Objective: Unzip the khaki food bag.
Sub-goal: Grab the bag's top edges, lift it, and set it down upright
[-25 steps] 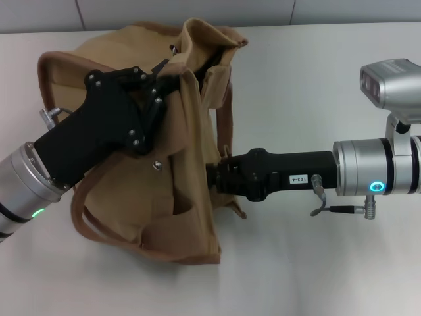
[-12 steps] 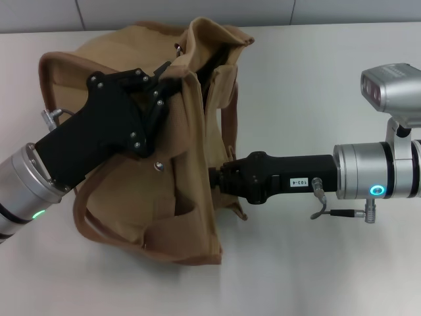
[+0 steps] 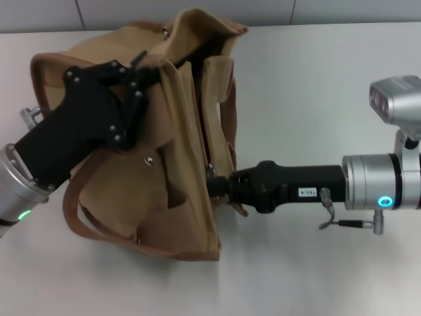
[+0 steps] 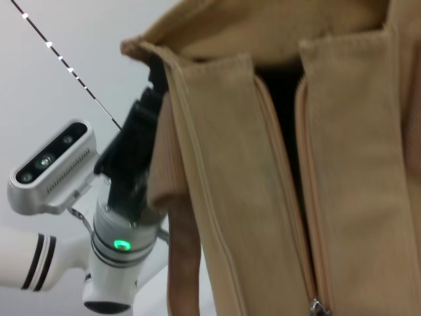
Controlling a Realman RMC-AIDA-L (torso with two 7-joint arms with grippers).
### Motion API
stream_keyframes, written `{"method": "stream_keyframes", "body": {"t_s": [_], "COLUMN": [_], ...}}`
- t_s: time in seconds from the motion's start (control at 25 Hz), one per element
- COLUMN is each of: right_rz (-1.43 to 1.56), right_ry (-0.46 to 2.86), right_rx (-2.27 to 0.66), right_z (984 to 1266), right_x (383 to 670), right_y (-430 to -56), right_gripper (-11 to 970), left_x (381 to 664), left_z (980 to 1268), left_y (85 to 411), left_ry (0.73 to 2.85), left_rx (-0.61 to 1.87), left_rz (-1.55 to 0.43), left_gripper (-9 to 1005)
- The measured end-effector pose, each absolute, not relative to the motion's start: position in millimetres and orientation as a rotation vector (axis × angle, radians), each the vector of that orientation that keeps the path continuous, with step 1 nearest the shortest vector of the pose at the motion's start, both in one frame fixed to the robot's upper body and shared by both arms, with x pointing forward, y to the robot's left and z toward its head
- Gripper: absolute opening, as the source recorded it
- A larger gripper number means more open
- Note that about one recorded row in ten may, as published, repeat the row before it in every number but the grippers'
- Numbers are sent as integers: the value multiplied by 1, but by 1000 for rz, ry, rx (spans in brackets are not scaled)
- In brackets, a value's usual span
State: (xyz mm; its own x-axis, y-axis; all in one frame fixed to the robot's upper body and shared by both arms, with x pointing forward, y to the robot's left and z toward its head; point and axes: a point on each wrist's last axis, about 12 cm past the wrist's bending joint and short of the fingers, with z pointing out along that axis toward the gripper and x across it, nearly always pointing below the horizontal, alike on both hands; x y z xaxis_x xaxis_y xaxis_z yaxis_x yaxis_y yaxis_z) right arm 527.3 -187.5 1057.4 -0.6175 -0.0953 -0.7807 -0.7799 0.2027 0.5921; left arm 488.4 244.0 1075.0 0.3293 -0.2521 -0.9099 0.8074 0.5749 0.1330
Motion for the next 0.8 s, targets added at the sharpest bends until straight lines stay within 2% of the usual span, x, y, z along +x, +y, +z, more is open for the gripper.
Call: {"method": "stream_keyframes", "body": {"t_s": [0.32,0.8], "right_rz": [1449,1441], "right_ry": [1927,1919], "right_rx": [-784,-766], "right_z": [1043,1039], "right_x": [510,504], "right_y": [-201,-208], "right_gripper": [9,10], "left_x": [491,496], "left_z": [1079,1084], "left_y": [253,252], "left_ry": [992,965], "left_rx": [577,562], "left_rz": [-713,-710], "left_gripper": [154,160]}}
